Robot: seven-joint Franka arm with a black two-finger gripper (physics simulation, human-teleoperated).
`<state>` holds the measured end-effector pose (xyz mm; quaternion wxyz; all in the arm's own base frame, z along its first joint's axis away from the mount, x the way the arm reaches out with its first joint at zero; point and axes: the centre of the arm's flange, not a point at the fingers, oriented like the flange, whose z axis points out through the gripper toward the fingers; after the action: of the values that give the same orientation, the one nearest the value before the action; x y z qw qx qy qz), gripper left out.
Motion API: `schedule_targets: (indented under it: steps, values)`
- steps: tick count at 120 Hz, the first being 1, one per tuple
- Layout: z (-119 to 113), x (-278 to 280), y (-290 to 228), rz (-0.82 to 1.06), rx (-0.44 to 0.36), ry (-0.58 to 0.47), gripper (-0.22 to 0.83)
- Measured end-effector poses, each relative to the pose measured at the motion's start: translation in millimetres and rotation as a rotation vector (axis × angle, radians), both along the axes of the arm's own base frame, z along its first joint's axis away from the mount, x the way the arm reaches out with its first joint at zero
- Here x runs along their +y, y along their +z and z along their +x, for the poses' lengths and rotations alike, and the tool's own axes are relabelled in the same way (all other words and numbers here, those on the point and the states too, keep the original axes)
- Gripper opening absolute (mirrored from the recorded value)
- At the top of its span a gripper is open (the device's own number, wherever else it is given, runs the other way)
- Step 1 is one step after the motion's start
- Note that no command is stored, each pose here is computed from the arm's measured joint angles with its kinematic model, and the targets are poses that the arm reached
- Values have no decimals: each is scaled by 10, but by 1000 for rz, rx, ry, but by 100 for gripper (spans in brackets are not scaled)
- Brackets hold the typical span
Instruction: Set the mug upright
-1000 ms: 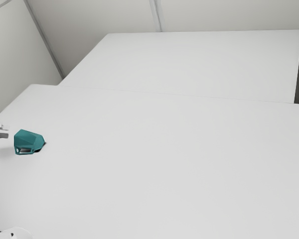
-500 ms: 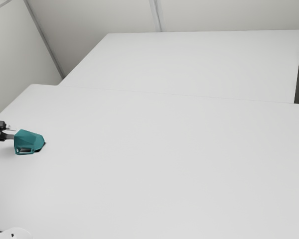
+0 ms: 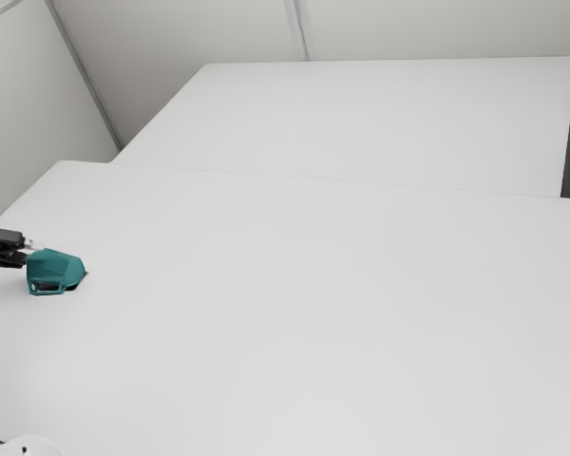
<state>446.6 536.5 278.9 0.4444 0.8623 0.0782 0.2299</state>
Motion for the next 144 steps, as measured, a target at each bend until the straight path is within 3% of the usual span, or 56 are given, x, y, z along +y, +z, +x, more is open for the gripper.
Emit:
schedule_targets:
  steps: [44,58,110,130,144]
  values:
    - [14,-28,11,-19,18,5,0]
    - [37,-46,28,-22,19,3,-8]
    - [473,-479,691,81,10,-118,-14]
    - [805,-959,1078,216,76,-266,-14]
    - [902,-1201,1323,342,153,-347,-15]
